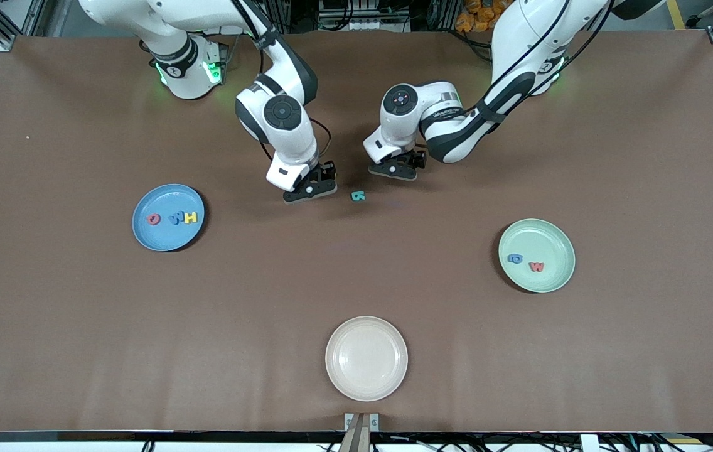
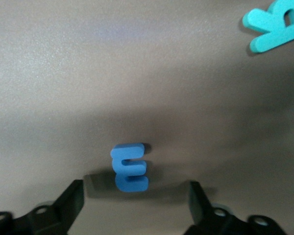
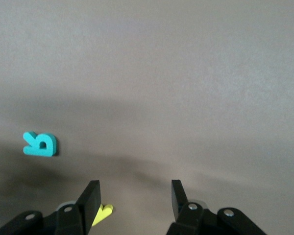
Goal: Sort uppercase to blue plate, lowercase to green plate
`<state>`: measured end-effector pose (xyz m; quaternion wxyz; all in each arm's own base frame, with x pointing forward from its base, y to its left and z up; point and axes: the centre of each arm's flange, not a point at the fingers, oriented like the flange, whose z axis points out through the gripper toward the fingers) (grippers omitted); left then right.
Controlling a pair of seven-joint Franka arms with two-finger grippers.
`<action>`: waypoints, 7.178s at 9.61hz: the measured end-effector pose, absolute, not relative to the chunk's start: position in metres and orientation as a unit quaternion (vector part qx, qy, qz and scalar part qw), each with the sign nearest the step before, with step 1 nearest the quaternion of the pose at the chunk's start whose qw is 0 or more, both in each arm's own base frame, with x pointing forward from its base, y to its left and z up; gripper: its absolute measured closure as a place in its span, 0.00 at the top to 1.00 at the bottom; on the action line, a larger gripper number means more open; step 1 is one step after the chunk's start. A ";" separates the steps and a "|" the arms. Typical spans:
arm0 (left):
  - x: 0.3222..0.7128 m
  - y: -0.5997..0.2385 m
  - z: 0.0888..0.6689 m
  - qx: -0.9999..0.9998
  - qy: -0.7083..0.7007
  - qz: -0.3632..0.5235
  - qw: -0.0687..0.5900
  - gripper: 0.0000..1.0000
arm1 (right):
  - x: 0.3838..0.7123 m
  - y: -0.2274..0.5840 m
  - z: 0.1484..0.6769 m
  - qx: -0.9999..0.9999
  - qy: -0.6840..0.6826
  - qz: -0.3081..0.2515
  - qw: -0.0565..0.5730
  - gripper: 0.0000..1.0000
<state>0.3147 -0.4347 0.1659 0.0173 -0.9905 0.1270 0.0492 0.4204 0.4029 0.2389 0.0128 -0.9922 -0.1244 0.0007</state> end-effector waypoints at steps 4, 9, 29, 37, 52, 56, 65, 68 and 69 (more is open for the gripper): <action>0.316 -0.443 0.172 -0.992 0.121 0.043 0.012 0.33 | 0.411 0.431 0.229 -0.991 -0.131 -0.013 0.003 0.67; 0.316 -0.443 0.173 -0.998 0.054 0.041 0.016 0.29 | 0.409 0.443 0.220 -0.972 -0.221 -0.074 -0.007 0.68; 0.591 -0.160 0.236 -0.928 -0.361 -0.055 0.077 0.58 | 0.360 0.485 0.185 -0.928 -0.337 -0.136 0.080 0.69; 0.638 -0.101 0.282 -0.937 -0.330 -0.087 0.070 1.00 | 0.384 0.480 0.177 -0.928 -0.334 -0.151 0.064 0.77; 0.632 -0.016 0.476 -0.985 -0.165 -0.024 0.052 1.00 | 0.375 0.495 0.170 -0.932 -0.322 -0.149 0.070 0.54; 0.615 -0.029 0.519 -0.990 -0.122 -0.037 0.053 1.00 | 0.376 0.497 0.173 -0.932 -0.322 -0.152 0.072 0.40; 0.607 -0.090 0.451 -0.994 -0.087 0.051 0.043 1.00 | 0.463 0.416 0.220 -0.911 -0.390 -0.135 -0.019 0.40; 0.599 -0.158 0.438 -0.992 -0.107 0.047 0.038 1.00 | 0.495 0.312 0.233 -0.909 -0.399 -0.110 -0.049 0.40; 0.596 -0.183 0.426 -0.992 -0.115 0.047 0.038 1.00 | 0.499 0.272 0.235 -0.915 -0.387 -0.099 -0.057 0.40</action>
